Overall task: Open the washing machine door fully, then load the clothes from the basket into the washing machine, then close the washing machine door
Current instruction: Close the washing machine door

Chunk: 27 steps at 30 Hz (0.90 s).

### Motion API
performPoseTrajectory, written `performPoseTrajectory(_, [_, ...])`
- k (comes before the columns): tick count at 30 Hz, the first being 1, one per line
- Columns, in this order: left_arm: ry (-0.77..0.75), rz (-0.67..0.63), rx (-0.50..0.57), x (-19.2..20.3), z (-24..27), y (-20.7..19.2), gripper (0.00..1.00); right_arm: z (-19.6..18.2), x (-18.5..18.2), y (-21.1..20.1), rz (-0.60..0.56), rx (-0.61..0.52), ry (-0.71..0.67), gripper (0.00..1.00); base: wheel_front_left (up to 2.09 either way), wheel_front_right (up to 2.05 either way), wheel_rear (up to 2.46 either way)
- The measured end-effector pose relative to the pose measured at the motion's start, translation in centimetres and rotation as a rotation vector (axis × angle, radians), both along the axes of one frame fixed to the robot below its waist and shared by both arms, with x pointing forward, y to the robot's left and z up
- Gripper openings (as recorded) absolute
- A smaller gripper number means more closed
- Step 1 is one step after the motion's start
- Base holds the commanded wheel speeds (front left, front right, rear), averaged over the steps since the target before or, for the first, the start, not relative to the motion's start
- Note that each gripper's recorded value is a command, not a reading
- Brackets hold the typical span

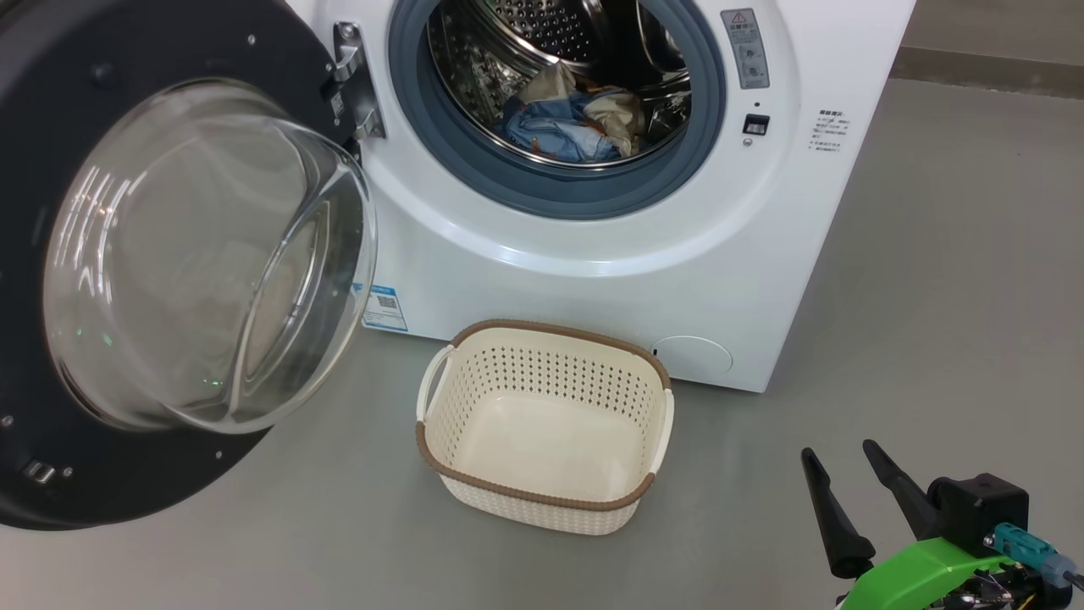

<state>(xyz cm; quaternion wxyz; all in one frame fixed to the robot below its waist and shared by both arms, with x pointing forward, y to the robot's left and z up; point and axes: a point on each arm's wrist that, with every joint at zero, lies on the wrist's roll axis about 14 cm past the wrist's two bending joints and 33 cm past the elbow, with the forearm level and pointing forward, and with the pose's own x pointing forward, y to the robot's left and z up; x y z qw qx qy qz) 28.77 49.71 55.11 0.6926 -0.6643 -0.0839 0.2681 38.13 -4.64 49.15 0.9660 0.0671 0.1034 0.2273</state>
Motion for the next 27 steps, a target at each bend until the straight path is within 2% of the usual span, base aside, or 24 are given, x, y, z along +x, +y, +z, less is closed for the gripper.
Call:
performPoseTrajectory(17, [-0.024, -0.153, 0.047, 1.6, 0.9, -1.9, 0.0, -0.7, 0.2, 0.2, 0.006, -0.003, 0.025, 1.0, 0.0, 0.0, 0.0])
performPoseTrajectory(27, [-0.048, -0.312, 0.108, 3.9, 2.3, -4.8, 0.0, -0.9, 0.5, 0.3, 0.007, -0.002, 0.031, 1.0, 0.0, 0.0, 0.0])
